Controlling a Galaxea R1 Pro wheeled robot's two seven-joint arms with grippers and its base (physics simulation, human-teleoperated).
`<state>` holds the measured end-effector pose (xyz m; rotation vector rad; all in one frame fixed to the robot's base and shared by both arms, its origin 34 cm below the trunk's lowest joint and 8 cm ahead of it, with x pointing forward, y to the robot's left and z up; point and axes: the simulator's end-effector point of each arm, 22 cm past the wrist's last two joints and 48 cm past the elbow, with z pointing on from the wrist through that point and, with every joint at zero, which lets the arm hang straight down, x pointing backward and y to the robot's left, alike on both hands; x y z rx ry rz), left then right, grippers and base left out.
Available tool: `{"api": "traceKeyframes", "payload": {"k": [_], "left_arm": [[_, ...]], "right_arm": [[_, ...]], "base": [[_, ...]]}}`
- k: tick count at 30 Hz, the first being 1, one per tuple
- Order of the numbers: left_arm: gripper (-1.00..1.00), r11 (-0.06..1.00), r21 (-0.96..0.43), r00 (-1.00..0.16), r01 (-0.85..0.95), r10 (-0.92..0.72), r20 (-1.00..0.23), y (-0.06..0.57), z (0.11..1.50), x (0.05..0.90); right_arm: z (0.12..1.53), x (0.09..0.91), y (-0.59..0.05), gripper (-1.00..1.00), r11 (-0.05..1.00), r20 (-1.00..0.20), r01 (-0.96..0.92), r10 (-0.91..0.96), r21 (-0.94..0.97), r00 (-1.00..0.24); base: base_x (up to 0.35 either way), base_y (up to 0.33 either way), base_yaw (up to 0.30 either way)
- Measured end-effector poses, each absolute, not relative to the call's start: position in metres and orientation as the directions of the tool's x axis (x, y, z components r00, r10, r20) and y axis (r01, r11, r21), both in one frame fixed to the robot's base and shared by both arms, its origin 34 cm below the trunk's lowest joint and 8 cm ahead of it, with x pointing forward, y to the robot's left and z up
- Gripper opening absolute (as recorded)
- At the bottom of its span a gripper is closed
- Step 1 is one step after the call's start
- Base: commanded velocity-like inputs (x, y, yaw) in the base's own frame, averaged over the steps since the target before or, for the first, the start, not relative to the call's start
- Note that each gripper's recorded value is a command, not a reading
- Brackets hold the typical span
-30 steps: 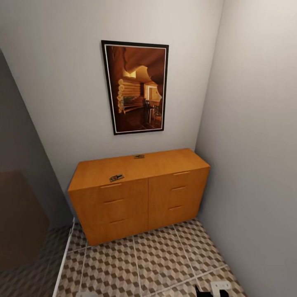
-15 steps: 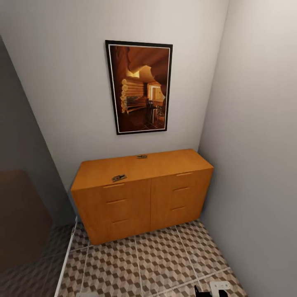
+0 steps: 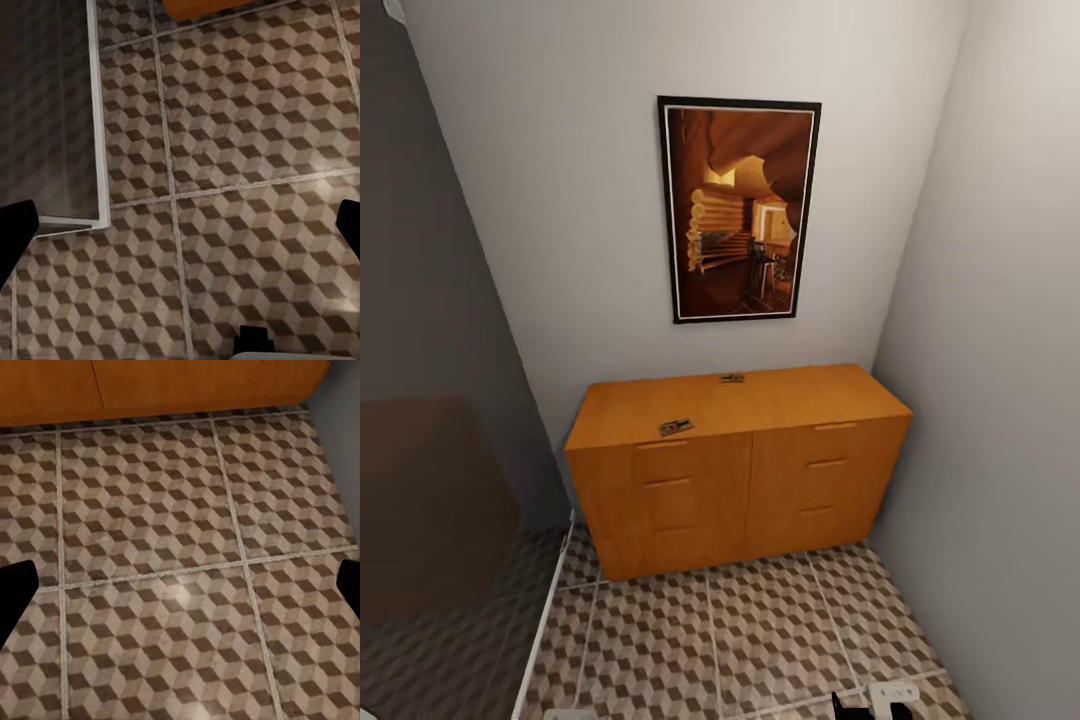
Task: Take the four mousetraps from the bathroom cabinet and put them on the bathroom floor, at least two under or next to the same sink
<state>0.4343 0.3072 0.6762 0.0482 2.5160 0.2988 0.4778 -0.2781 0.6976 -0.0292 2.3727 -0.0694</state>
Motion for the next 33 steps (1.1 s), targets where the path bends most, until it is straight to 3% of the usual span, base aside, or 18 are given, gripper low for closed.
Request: {"api": "traceKeyframes", "payload": {"k": [33], "left_arm": [[1.0, 0.974, 0.223, -0.822, -0.032, 0.101, -0.561, 0.3062, 0.6753, 0.4336]], "right_arm": [[0.6964, 0.4766, -0.2785, 1.0, 0.998, -0.691, -0.002, -0.042, -0.06, -0.722]], "base": [[0.0, 0.0, 0.01]]}}
